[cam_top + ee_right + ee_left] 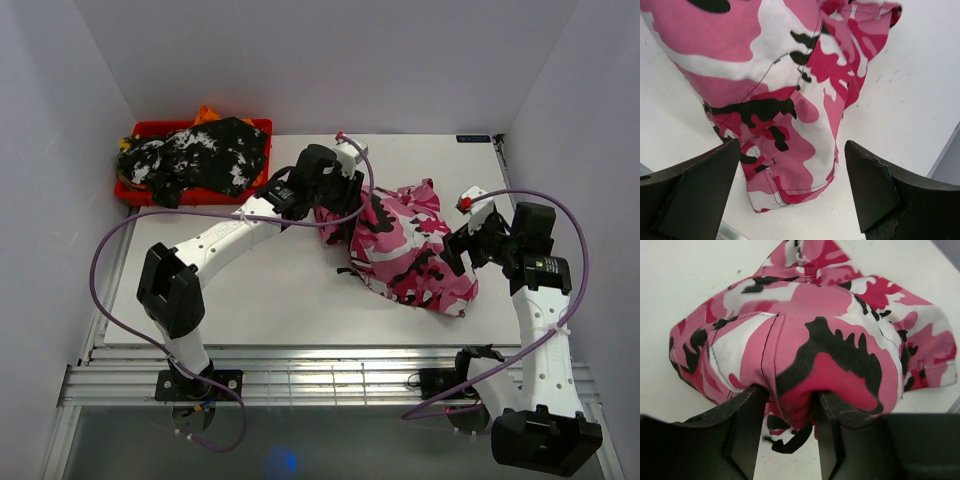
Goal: Fold and stack the trousers
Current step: Move the trousers to the center of the board, then flatten the trousers out
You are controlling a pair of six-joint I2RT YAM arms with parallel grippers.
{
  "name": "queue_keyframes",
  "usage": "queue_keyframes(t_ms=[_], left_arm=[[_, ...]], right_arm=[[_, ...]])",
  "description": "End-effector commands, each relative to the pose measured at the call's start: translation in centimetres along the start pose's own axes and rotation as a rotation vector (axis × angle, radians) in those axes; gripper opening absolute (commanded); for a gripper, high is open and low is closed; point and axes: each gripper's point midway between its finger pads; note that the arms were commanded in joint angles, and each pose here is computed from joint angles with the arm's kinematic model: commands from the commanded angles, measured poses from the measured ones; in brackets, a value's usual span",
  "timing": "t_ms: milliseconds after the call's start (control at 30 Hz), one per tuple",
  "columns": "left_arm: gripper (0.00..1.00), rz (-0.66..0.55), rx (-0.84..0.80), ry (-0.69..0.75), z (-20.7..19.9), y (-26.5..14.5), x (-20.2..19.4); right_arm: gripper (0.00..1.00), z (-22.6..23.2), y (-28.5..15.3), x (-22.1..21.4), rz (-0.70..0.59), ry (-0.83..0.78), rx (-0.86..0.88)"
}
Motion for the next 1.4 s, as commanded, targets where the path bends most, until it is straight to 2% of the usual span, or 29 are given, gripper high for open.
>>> queue_keyframes(t_ms=[0,67,133,167,200,233,367,400,533,567,600,633,667,700,767,800,867,900,967,1033,1067,1100,1133,1167,1200,1267,1300,1333,1367], left_arm=[[0.56,-0.045,0.145,-0.054,3.6,-2.6,2.2],[0.78,-0.055,0.108,-0.073,3.7,-3.5,2.5],[0.87,-0.062,0.114,-0.08,5.2,-4.9,3.6],[0.91,-0.004,0.103,-0.08,5.5,-5.3,2.5],[0.93,0.03,0.113,-0.095,7.1,-5.3,1.8],[0.93,0.032,0.112,-0.097,8.0,-5.8,2.2],[0.97,0.128,0.014,-0.103,10.1,-6.1,-1.3],[0.98,0.143,-0.001,-0.023,10.3,-5.8,-2.0],[0.98,0.247,-0.003,0.018,11.9,-2.0,-6.1],[0.98,0.246,0.01,0.024,12.5,-1.5,-5.7],[0.97,0.26,0.009,0.025,12.7,-0.7,-6.2],[0.96,0.277,0.006,0.02,13.0,0.0,-6.7],[0.95,0.322,-0.001,0.003,13.2,1.3,-8.3],[0.94,0.322,0.012,-0.006,13.5,1.8,-8.2],[0.9,0.35,0.005,-0.035,13.4,2.5,-9.5],[0.88,0.371,0.002,-0.058,13.2,2.6,-10.6],[0.84,0.371,0.0,-0.098,12.7,2.6,-11.3],[0.83,0.387,-0.01,-0.118,11.8,1.7,-12.4],[0.82,0.333,-0.013,-0.131,11.2,1.0,-12.1],[0.83,0.3,-0.027,-0.143,9.7,-1.3,-12.5],[0.84,0.256,-0.019,-0.133,9.6,-1.8,-11.8],[0.86,0.24,-0.011,-0.143,9.5,-2.6,-11.7],[0.88,0.223,-0.008,-0.139,9.0,-4.0,-11.8],[0.89,0.206,-0.002,-0.16,9.0,-4.6,-11.7],[0.9,0.205,0.0,-0.177,8.9,-5.1,-11.9],[0.91,0.234,-0.013,-0.188,8.1,-6.1,-13.2],[0.91,0.245,-0.019,-0.191,7.8,-6.2,-13.8],[0.91,0.255,-0.028,-0.193,7.5,-6.3,-14.3],[0.91,0.271,-0.037,-0.208,7.1,-6.2,-15.5]], right_arm=[[0.9,0.0,0.7,-4.5,0.164,0.027,0.018],[0.91,0.4,1.1,-5.5,0.206,0.047,0.053],[0.91,1.0,1.7,-7.5,0.299,0.098,0.095],[0.93,1.0,1.9,-8.3,0.342,0.12,0.096],[0.94,0.2,2.3,-9.6,0.411,0.147,0.066],[0.94,-0.3,2.3,-10.1,0.44,0.164,0.04],[0.94,-1.7,2.8,-12.3,0.543,0.229,-0.039],[0.94,-2.4,3.0,-13.2,0.591,0.241,-0.07],[1.0,-4.1,3.8,-17.5,0.725,0.207,-0.128],[0.84,-4.5,4.1,-18.3,0.747,0.19,-0.135],[0.77,-5.3,4.2,-19.7,0.8,0.169,-0.156],[0.7,-6.3,4.4,-20.2,0.82,0.119,-0.178],[0.58,-7.8,5.3,-20.0,0.8,0.078,-0.214],[0.52,-8.9,5.7,-20.6,0.835,0.054,-0.241],[0.27,-12.2,7.6,-18.0,0.779,-0.002,-0.303],[0.12,-13.3,8.4,-18.0,0.795,-0.005,-0.316],[0.08,-15.5,10.1,-14.9,0.726,0.003,-0.356],[0.08,-17.3,11.5,-11.0,0.635,-0.003,-0.377],[0.09,-18.0,12.8,-6.9,0.538,0.002,-0.361],[0.15,-17.8,13.6,-1.2,0.413,-0.022,-0.327],[0.29,-17.2,13.7,0.5,0.379,-0.033,-0.296],[0.36,-16.0,13.4,1.8,0.365,-0.046,-0.258],[0.48,-15.9,12.8,3.6,0.332,-0.062,-0.256],[0.69,-15.2,12.2,4.4,0.315,-0.074,-0.231],[0.74,-14.1,11.1,5.8,0.275,-0.092,-0.197],[0.84,-11.4,9.3,4.5,0.323,-0.121,-0.096],[0.9,-9.3,7.8,4.8,0.298,-0.147,-0.03],[0.92,-8.2,7.2,3.9,0.32,-0.183,0.013],[0.93,-6.0,6.5,0.7,0.395,-0.167,0.093]])
Point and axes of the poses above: each gripper's point midway between its finger pads, its own y axis out along the fingers, its own z axis along the line the jaws close on, x = y × z, and after that the axes turned 11 degrees about y, right-handed
